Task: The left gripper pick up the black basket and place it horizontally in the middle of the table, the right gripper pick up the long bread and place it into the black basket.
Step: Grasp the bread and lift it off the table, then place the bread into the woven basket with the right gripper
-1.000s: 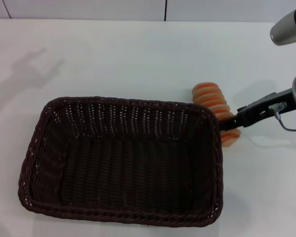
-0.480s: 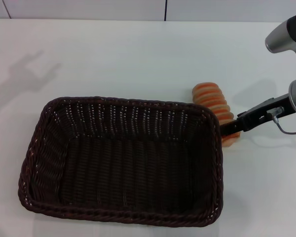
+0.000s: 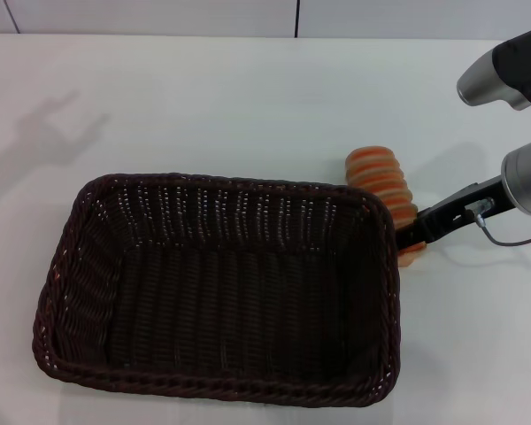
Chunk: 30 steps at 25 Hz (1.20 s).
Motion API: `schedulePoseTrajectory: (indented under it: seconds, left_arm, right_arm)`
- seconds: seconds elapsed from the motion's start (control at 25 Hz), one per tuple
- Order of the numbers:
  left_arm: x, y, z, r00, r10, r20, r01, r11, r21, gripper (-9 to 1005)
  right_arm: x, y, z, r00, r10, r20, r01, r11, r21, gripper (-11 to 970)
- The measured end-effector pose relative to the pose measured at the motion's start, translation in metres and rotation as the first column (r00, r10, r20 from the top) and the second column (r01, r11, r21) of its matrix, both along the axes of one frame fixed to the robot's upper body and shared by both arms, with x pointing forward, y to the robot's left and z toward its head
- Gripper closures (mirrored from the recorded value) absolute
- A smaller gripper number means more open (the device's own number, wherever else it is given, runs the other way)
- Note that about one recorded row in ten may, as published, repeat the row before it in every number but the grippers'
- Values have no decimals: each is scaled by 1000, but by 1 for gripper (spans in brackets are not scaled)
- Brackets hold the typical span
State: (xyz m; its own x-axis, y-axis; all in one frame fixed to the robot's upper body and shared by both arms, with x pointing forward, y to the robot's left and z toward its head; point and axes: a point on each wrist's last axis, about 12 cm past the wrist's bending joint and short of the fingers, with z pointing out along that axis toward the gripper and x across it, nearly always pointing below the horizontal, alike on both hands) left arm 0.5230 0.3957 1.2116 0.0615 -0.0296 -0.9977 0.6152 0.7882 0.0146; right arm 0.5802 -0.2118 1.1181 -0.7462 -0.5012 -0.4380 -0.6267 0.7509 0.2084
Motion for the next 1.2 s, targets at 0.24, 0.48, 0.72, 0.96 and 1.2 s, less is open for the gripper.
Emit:
schedulePoseTrajectory:
  seconds: [0.24,0.48,0.72,0.96,1.2]
  left_arm:
    - [0,0,0,1000,1,1,-1,1000,1,331]
    - [0,0,0,1000,2,0,-2,1000,1,330]
    - [0,0,0,1000,1,0,-1,1000,1,331]
    - [1,0,0,1000,2,2,-2,1000,1,330]
    - [3,-1,0,1000,2,2,-2,1000,-6,330]
  right_arm:
    - [0,4,5,1000,17,24,-17,1000,-4,260]
    - [1,4,5,999,19,26,-19,1000,-6,378]
    - [8,-14,18,990,-75,123,76,997,-6,461]
    - [9,-27,50,943,-163,289,146,986,80,519]
    - [-20,9,86,890,-28,455,-24,994,108,568]
